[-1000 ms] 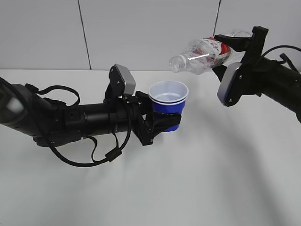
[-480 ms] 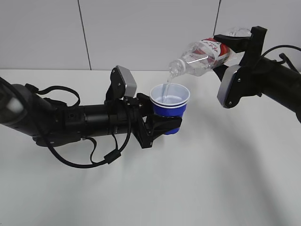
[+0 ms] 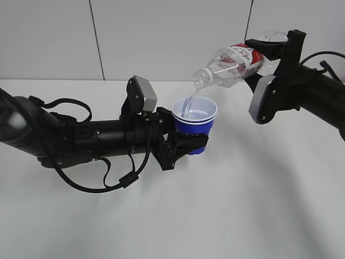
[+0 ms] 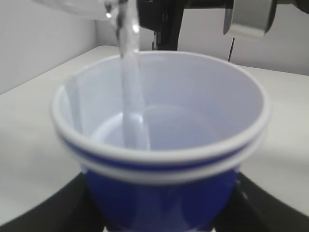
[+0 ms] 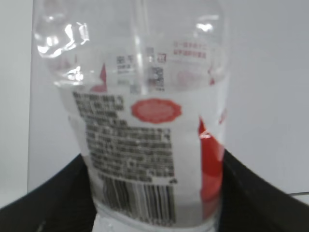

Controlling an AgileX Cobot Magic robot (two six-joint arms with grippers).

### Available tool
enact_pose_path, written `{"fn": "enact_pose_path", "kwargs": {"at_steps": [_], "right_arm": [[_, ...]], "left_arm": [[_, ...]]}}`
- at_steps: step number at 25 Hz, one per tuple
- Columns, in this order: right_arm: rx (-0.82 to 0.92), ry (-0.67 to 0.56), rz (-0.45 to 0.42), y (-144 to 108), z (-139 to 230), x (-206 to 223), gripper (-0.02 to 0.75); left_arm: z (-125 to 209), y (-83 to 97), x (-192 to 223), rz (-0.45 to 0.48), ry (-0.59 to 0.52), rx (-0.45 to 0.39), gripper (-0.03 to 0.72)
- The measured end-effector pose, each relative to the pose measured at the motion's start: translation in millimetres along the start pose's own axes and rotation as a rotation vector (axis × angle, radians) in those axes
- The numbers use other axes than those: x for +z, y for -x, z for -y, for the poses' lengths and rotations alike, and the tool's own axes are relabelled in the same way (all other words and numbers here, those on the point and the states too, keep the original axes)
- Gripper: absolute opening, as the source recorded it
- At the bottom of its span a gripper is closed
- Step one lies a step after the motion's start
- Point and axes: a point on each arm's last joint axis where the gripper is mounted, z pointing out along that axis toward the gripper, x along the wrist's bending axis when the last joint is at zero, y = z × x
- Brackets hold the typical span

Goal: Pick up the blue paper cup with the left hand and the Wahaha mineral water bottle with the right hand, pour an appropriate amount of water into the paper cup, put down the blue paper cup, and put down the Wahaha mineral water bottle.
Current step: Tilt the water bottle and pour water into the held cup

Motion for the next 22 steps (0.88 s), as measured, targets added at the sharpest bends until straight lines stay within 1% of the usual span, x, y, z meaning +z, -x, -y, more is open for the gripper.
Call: {"fn": "enact_pose_path", "kwargs": {"at_steps": [22], "right_arm": [[-0.017, 0.001, 0.003, 0.3, -0.1, 0.0, 0.472]], "left_arm": [[0.3, 0.1, 0.0, 0.001, -0.003, 0.001, 0.446]]}}
